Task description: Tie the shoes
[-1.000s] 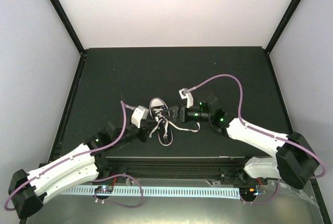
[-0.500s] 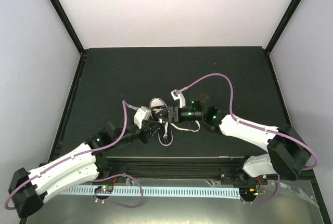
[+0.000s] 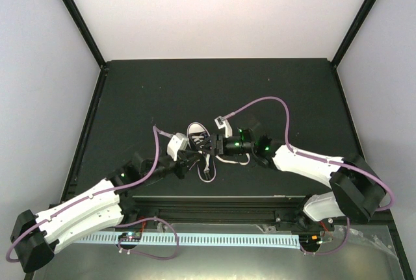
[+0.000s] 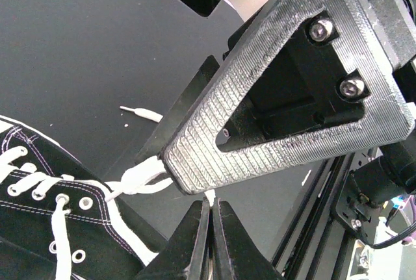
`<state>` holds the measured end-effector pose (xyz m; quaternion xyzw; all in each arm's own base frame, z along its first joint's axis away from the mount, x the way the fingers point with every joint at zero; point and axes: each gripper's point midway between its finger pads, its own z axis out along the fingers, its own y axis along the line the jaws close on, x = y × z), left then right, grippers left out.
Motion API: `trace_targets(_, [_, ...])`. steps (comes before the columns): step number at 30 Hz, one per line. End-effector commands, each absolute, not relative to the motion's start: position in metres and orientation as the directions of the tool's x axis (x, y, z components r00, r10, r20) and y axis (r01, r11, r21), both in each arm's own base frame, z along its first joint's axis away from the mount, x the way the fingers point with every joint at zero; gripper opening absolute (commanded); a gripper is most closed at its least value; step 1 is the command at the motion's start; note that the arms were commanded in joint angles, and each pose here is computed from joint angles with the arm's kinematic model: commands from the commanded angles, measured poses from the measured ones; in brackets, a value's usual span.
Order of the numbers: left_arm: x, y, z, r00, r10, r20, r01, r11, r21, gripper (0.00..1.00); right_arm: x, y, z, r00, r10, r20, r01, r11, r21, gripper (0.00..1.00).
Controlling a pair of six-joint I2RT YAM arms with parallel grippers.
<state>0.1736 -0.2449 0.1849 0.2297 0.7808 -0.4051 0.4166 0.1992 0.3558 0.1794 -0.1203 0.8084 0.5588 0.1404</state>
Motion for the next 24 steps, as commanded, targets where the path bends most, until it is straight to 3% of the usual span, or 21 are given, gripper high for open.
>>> trace_targets(1, [0.175, -0.248, 0.192, -0.513, 0.002, -0.858, 0.717, 0.55, -0.428, 0.02, 0.192, 0.362, 0.188, -0.935, -0.051, -0.352, -0.351, 0.296, 0.888, 0.59])
trace_targets(6, [0.175, -0.249, 0.191, -0.513, -0.009, -0.858, 0.717, 0.544, -0.435, 0.02, 0.188, 0.366, 0.198, -0.939, -0.057, -0.339, -0.342, 0.258, 0.903, 0.48])
trace_targets(13, [0.176, -0.248, 0.188, -0.519, -0.028, -0.854, 0.708, 0.545, -0.448, 0.02, 0.192, 0.368, 0.22, -0.929, -0.026, -0.368, -0.365, 0.223, 0.904, 0.04])
trace_targets(14, [0.176, -0.247, 0.187, -0.52, -0.031, -0.854, 0.704, 0.551, -0.449, 0.02, 0.193, 0.367, 0.221, -0.926, -0.024, -0.377, -0.371, 0.233, 0.899, 0.02])
trace_targets(15, [0.177, -0.246, 0.185, -0.524, -0.034, -0.851, 0.695, 0.56, -0.451, 0.06, 0.194, 0.366, 0.222, -0.923, -0.019, -0.385, -0.378, 0.243, 0.893, 0.02])
trace_targets(18, [0.184, -0.238, 0.173, -0.543, -0.037, -0.839, 0.649, 0.616, -0.447, 0.45, 0.199, 0.361, 0.228, -0.905, 0.003, -0.426, -0.408, 0.287, 0.867, 0.01])
trace_targets(19, [0.186, -0.236, 0.168, -0.547, -0.037, -0.837, 0.636, 0.632, -0.444, 0.53, 0.201, 0.358, 0.229, -0.899, 0.007, -0.437, -0.413, 0.313, 0.855, 0.02])
trace_targets(22, [0.189, -0.23, 0.157, -0.561, -0.037, -0.827, 0.603, 0.666, -0.439, 0.64, 0.206, 0.352, 0.236, -0.876, 0.019, -0.482, -0.444, 0.359, 0.821, 0.02])
trace_targets(24, [0.189, -0.23, 0.152, -0.568, -0.032, -0.822, 0.597, 0.671, -0.439, 0.64, 0.207, 0.35, 0.24, -0.867, 0.022, -0.498, -0.456, 0.372, 0.809, 0.02])
